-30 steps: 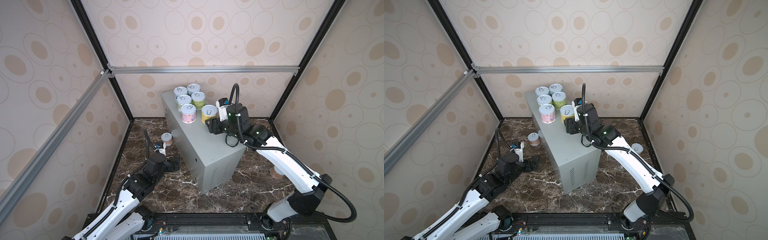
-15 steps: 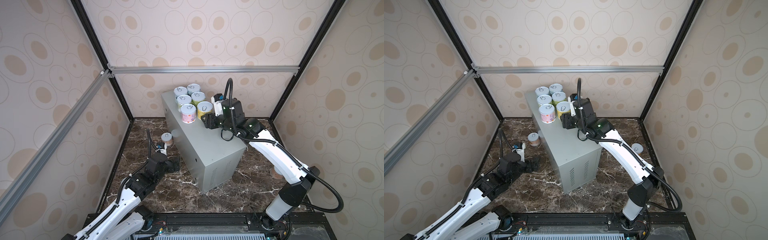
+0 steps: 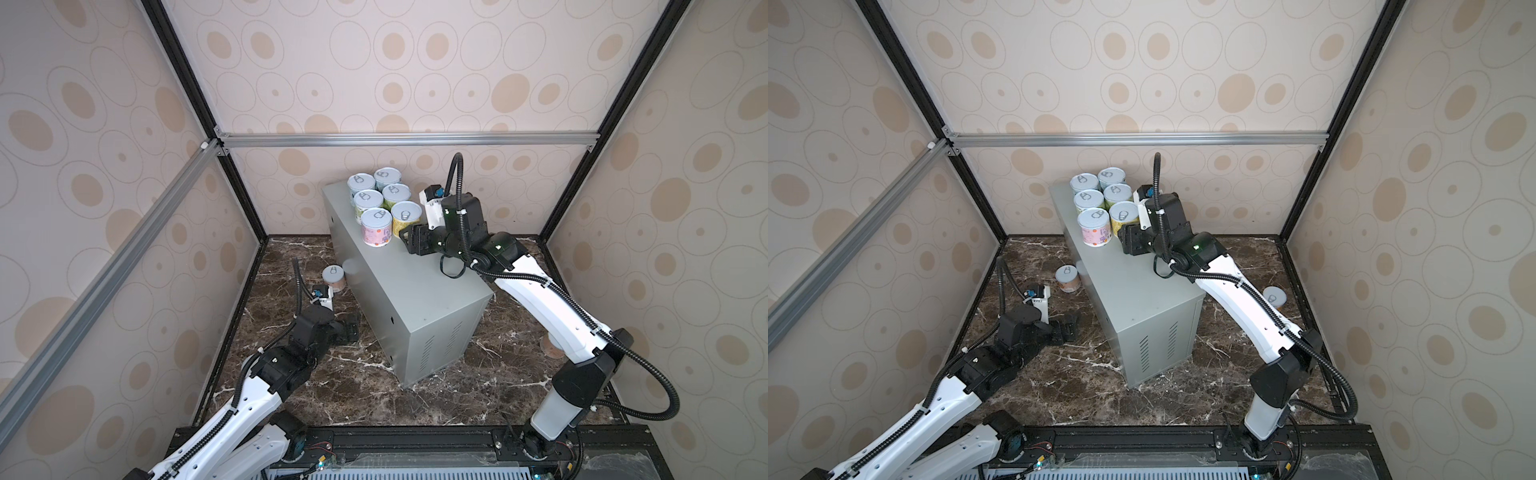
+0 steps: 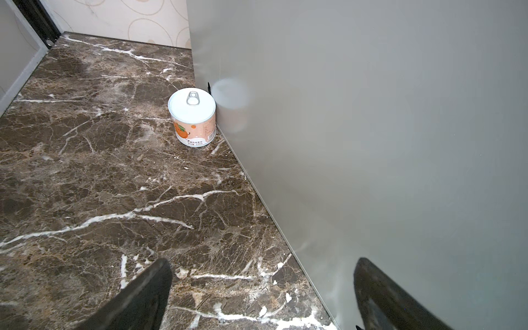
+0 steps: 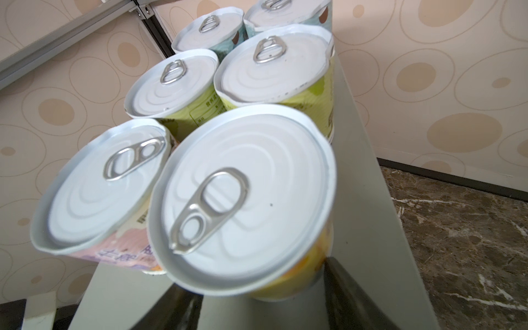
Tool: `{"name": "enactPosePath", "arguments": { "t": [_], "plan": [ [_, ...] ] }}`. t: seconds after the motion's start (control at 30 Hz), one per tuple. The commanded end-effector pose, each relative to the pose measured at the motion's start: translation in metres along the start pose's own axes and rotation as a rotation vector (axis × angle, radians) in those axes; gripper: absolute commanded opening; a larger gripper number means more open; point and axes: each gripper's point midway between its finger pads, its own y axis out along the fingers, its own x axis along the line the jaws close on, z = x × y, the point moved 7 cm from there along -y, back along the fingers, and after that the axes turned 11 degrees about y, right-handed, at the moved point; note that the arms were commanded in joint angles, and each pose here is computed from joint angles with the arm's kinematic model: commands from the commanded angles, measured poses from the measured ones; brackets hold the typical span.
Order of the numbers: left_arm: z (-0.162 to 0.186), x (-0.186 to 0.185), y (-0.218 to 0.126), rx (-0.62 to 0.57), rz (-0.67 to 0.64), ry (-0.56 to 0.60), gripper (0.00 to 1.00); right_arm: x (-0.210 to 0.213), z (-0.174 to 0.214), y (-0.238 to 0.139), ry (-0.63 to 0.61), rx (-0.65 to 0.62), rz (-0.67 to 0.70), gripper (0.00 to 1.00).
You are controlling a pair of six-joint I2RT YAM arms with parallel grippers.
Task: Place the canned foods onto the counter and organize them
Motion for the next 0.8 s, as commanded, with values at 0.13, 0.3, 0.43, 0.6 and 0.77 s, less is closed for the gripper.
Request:
{"name": "enactPosePath", "arguments": {
  "t": [0.13, 0.3, 0.43, 0.6, 0.77],
  "plan": [
    [-0.01, 0.01, -0.011, -0.019, -0.078, -0.012, 0.99, 0.003, -0.006, -0.02, -0.011, -0.015, -0.026, 0.76],
    [-0.026, 0.02, -0.027, -0.038, -0.156, -0.027, 0.99, 0.005, -0.009, -0.043, -0.017, -0.038, -0.045, 0.79],
    [-0.035, 0.023, -0.042, -0.064, -0.159, -0.02, 0.99, 0.004, -0.007, -0.066, -0.025, -0.059, -0.049, 0.82],
    [-0.042, 0.026, -0.059, -0.096, -0.147, -0.076, 0.99, -0.007, 0.005, -0.097, -0.031, -0.081, -0.026, 0.84],
    [-0.041, 0.03, -0.062, -0.046, -0.184, -0.091, 0.99, -0.026, 0.021, -0.129, -0.017, -0.098, 0.043, 0.86]
  ]
}}
